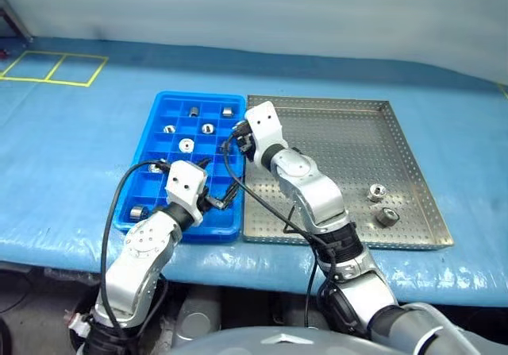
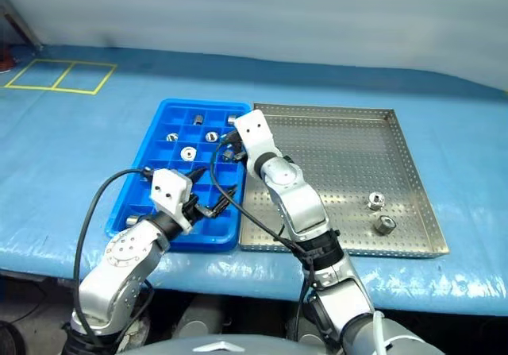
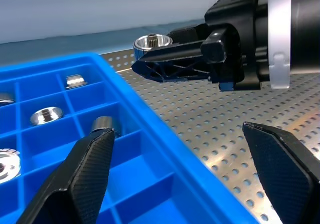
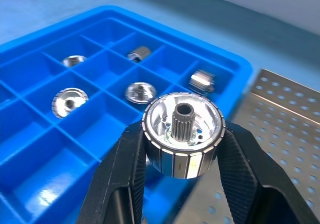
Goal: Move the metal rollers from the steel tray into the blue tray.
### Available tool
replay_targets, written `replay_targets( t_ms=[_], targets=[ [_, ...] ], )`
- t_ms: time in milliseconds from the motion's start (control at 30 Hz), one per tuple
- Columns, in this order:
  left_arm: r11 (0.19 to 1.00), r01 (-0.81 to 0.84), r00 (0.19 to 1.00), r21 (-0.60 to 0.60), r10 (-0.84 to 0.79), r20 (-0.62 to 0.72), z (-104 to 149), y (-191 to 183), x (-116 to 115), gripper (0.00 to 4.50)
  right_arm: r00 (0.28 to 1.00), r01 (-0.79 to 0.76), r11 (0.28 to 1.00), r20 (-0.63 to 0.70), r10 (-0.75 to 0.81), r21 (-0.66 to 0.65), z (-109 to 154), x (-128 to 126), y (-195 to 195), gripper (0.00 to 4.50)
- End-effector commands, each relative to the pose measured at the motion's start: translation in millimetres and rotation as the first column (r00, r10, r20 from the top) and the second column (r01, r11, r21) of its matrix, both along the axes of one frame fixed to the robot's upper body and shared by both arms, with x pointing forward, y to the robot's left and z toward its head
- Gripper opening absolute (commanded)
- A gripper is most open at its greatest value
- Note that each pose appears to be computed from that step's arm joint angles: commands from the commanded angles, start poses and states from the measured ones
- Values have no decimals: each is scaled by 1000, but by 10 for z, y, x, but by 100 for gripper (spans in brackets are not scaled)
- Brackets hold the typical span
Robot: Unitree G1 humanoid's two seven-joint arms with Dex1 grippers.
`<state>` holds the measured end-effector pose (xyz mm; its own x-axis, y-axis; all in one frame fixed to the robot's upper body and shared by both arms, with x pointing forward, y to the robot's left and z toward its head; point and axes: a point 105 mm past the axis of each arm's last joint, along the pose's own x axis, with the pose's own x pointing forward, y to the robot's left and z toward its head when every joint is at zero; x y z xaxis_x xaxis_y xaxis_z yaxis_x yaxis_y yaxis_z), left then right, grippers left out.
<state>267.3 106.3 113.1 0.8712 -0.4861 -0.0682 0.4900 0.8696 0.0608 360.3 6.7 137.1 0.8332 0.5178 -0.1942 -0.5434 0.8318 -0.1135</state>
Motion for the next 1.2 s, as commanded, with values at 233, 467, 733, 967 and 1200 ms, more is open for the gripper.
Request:
replay_targets(
  t_ms=[233,467,733,967,1200],
  targets=[
    [999,-54,997,1,54,48,126,71,-107,450,993,-117,992,4,117,47,39,-65,275,169],
    [999,-46,998,2,45,38,104,44,-103,450,991,-106,993,-70,110,50,-182,-100,212,169],
    [1000,6,1000,-4,-6,23,81,-56,-72,450,991,-53,997,-122,59,54,-323,-184,8,204],
    [998,63,998,-9,-63,23,92,-147,-36,450,997,20,997,-72,-14,80,-140,-194,-186,437],
    [986,167,986,-16,-166,16,91,-327,3,450,973,229,968,6,-231,106,90,-207,-763,448]
  ],
)
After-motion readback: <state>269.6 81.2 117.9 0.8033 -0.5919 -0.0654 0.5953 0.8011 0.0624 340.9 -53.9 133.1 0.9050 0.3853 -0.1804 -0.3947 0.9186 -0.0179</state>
